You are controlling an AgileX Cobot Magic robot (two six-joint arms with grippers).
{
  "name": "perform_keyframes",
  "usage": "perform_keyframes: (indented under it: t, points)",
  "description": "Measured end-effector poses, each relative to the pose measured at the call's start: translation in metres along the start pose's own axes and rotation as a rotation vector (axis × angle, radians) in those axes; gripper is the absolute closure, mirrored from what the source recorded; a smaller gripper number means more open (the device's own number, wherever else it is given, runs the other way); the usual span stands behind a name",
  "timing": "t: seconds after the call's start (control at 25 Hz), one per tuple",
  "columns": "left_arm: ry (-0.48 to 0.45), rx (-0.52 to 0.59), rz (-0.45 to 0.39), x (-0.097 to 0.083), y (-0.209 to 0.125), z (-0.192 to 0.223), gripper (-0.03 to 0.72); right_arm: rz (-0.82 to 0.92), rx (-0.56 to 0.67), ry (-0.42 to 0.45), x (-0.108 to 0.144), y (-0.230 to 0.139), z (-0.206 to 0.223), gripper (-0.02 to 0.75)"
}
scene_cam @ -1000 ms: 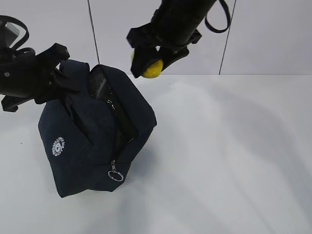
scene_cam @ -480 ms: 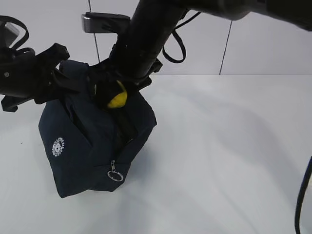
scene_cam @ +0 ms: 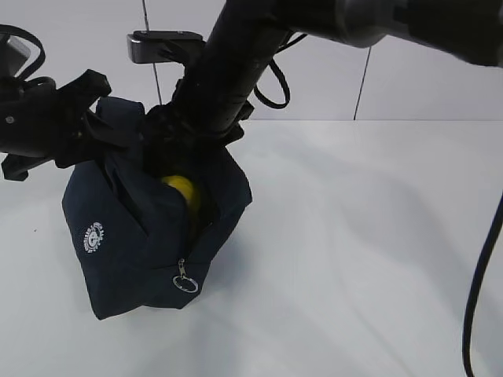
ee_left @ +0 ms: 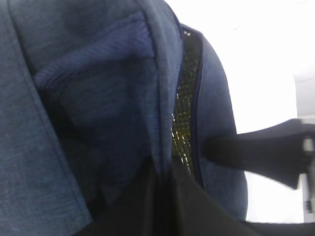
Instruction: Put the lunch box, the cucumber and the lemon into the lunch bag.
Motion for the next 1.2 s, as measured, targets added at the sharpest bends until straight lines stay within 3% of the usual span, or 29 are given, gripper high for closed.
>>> perform_keyframes:
  t: [0.16,0.32,0.44,0.72,0.88,1.08,1.2]
  points:
    - [0.0,0.006,0.0,0.0,-0.001,0.0,0.681,-0.031,0.046,-0.074,-0.002,0.003,-0.021,0.131]
    - [-0.001,0.009,0.0,0.0,-0.001,0.0,0.681,-0.005,0.015,-0.157,-0.008,0.005,-0.058,0.153]
    - [-0.001,0.011,0.0,0.0,-0.001,0.0,0.681,0.051,0.0,-0.179,-0.024,-0.002,-0.071,0.159]
    - [0.0,0.014,0.0,0.0,-0.001,0.0,0.681,0.14,-0.086,-0.013,-0.062,-0.019,-0.069,0.16]
    - [0.0,0.014,0.0,0.0,-0.001,0.0,0.681,0.139,-0.128,0.105,-0.071,-0.021,-0.047,0.16]
    - [0.0,0.016,-0.001,0.0,-0.002,0.0,0.681,0.153,-0.094,0.156,-0.08,-0.029,-0.014,0.164]
    - [0.0,0.016,-0.001,0.0,-0.002,0.0,0.681,0.142,-0.088,0.188,-0.083,-0.033,0.002,0.219]
Point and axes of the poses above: a point on each arm's last joint axis where the gripper is mounted, z pointing out along that axis toward the gripper, x along the wrist's bending axis when the last joint is at zero, y = z × x, the point moved 1 cm from there along z, pointing out along that axis toward the gripper, and after that the axes turned 14 degrees about -z, right-handed, at the moved point
